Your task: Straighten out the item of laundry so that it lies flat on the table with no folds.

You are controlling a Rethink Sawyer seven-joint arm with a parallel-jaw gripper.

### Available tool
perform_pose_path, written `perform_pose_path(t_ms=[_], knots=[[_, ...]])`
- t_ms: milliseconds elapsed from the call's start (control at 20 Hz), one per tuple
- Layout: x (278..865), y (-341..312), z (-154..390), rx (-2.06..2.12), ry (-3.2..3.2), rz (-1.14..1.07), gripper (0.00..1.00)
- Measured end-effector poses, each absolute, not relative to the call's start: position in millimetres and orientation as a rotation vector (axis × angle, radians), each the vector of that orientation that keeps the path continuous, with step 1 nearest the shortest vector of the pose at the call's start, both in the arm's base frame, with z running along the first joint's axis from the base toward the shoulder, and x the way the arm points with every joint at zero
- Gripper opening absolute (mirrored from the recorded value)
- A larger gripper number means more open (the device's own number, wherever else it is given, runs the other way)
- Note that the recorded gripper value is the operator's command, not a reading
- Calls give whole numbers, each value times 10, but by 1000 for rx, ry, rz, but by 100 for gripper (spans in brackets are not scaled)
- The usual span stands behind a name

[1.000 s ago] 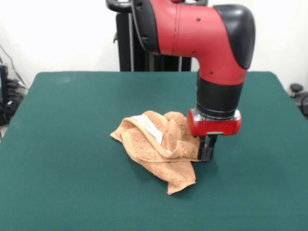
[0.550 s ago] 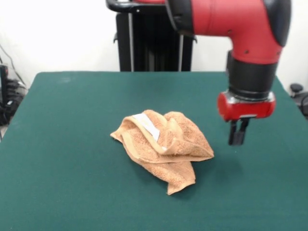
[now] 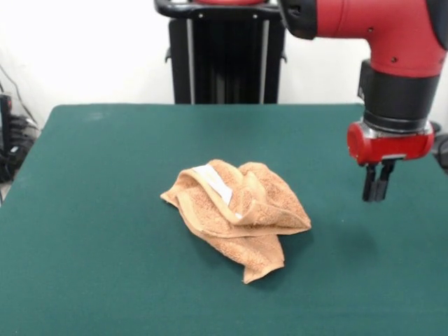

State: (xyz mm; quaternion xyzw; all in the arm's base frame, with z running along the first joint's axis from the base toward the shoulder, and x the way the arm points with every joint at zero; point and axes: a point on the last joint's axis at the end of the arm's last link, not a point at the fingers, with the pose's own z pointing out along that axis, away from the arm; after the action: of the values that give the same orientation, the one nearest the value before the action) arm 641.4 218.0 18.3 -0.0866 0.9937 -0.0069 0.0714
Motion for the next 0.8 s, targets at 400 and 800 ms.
perform_pose_path(t_ms=[400,800], knots=[[6384,2070,90,-239,3008,-24,100],[6403,1963,88,-219,3011,-31,100]])
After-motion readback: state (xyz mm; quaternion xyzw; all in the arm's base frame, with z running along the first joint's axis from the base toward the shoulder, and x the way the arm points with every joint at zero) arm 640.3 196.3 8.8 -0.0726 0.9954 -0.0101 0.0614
